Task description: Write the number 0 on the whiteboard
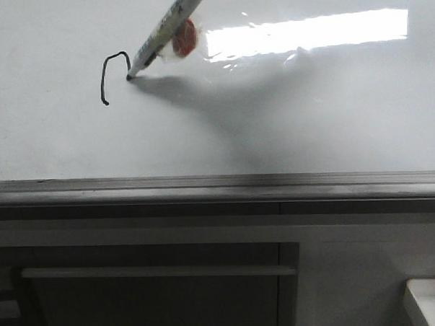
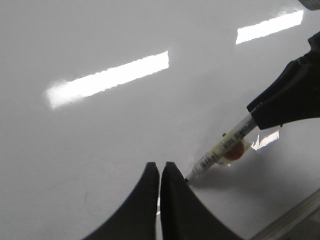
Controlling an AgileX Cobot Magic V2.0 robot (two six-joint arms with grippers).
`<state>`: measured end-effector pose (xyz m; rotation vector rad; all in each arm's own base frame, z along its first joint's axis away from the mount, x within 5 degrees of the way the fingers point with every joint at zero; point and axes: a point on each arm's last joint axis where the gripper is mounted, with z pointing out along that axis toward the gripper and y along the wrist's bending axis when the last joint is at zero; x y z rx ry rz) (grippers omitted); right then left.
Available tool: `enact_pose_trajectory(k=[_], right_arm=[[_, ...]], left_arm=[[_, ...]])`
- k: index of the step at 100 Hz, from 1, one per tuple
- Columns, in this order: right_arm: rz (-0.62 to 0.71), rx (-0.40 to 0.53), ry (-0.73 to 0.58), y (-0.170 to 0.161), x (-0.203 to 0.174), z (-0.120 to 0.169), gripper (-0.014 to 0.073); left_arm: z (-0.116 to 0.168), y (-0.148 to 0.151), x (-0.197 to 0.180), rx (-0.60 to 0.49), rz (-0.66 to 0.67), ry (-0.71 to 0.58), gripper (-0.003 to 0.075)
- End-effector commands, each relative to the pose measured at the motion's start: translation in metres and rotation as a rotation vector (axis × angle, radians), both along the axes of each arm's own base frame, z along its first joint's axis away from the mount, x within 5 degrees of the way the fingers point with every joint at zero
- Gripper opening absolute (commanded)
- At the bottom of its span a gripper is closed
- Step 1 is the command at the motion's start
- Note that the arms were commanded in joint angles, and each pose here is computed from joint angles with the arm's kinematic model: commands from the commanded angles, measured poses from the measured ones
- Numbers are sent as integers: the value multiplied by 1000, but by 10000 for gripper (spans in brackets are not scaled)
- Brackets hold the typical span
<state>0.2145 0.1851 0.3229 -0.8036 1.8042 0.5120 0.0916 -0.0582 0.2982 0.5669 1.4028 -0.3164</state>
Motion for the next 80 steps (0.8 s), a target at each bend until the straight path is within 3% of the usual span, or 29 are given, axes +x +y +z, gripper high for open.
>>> enact_pose_trajectory(k=[1, 26, 80], right_arm=[[-17, 37, -32, -5, -2, 13, -50], [-16, 19, -2, 2, 4, 3, -50], [42, 22, -10, 12, 9, 16, -50]], left_arm=[[16, -4, -3, -71, -56, -75, -20], [17, -4, -4, -78, -64, -86, -20], [17, -4, -4, -78, -64, -86, -20]])
